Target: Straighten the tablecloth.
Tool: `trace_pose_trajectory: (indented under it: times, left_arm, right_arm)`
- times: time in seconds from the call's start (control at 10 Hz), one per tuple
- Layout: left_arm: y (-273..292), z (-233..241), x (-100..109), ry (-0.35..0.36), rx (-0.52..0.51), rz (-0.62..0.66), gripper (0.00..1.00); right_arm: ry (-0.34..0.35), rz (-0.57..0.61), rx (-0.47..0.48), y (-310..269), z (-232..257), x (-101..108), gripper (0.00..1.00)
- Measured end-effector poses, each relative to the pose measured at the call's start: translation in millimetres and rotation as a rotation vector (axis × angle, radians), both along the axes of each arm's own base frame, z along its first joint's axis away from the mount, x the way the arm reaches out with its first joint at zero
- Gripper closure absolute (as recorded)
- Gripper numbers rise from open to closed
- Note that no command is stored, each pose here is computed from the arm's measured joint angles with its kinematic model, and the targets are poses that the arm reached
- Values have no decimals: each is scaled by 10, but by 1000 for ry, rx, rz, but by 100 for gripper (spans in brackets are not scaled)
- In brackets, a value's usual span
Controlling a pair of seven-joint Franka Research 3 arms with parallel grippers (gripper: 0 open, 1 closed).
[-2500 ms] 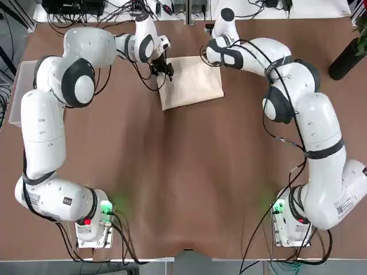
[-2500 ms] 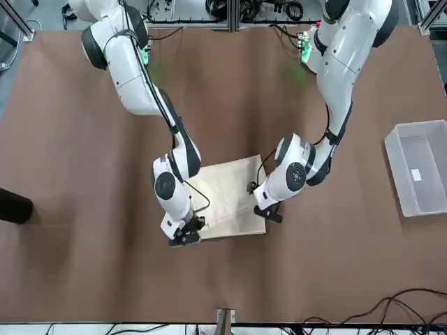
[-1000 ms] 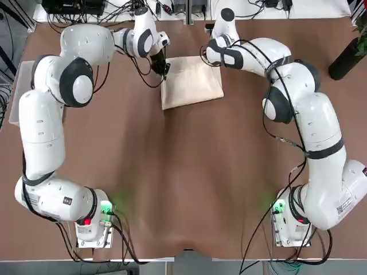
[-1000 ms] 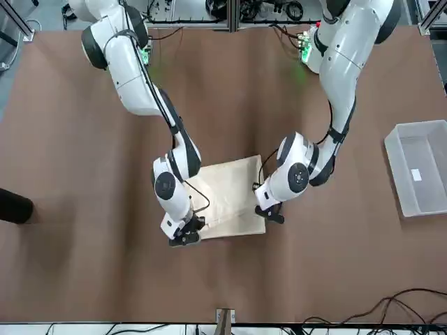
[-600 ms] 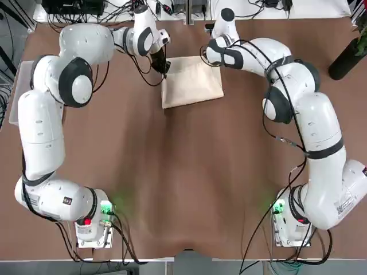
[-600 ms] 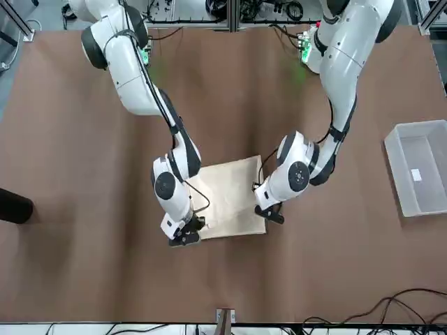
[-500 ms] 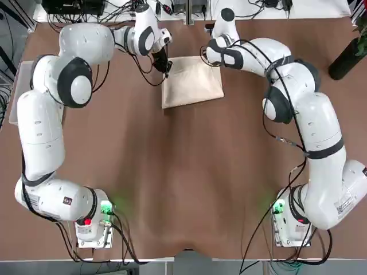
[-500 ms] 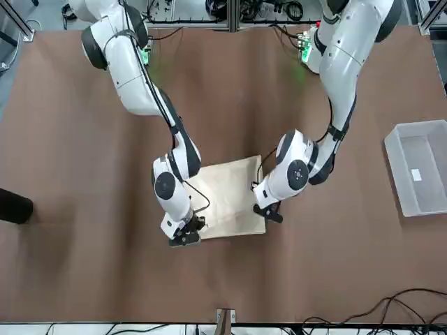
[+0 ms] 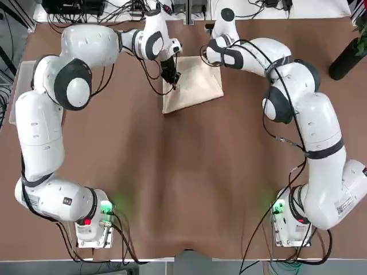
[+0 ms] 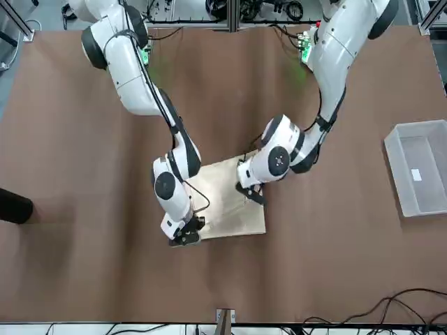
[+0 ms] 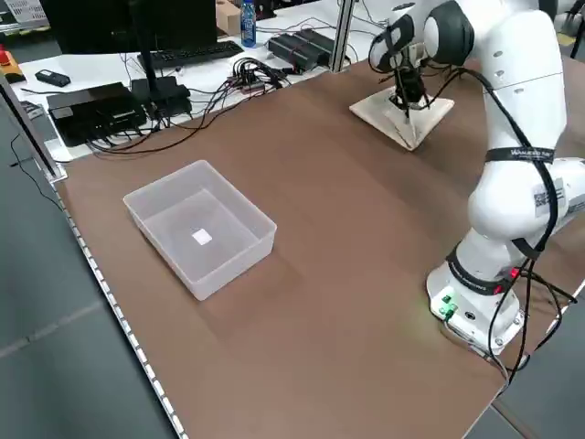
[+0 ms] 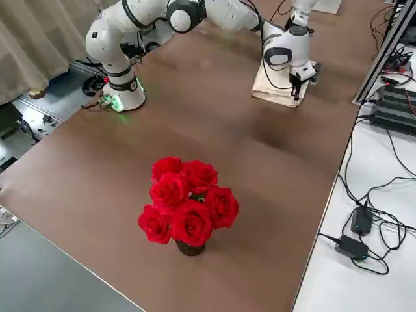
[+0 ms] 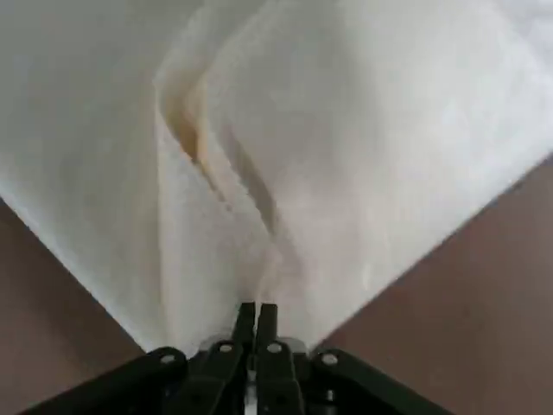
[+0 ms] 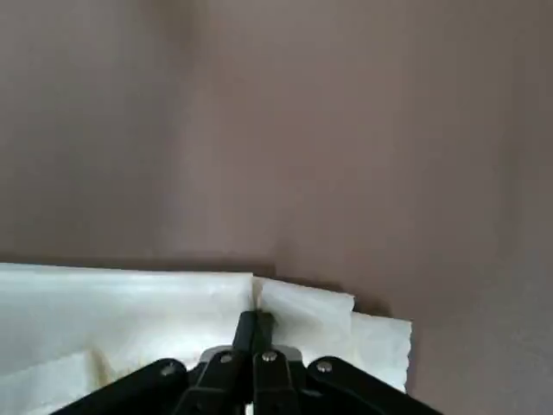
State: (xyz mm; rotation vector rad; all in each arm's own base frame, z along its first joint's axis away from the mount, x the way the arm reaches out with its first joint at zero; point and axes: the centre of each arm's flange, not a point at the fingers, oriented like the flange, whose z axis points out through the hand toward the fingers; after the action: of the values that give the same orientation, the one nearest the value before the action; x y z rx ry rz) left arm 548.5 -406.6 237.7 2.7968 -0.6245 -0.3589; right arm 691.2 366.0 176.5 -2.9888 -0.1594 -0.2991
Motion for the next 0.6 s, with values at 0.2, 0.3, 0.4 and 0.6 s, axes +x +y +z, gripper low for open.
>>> trace_pose_trajectory:
  times: [0.2,0.3,0.4,0.6]
  left_arm:
    - [-57,86,-227,69,37,-61,96]
    - [-117,96,-350,97,47,-88,96]
    - [-178,74,-470,122,53,-112,96]
    - [-286,-2,-710,158,60,-154,96]
  right_arm:
    - [0,0,0,0,0,0,97]
    - [0,0,0,0,0,0,97]
    - [0,0,0,-1,0,0,97]
    - [0,0,0,-1,0,0,97]
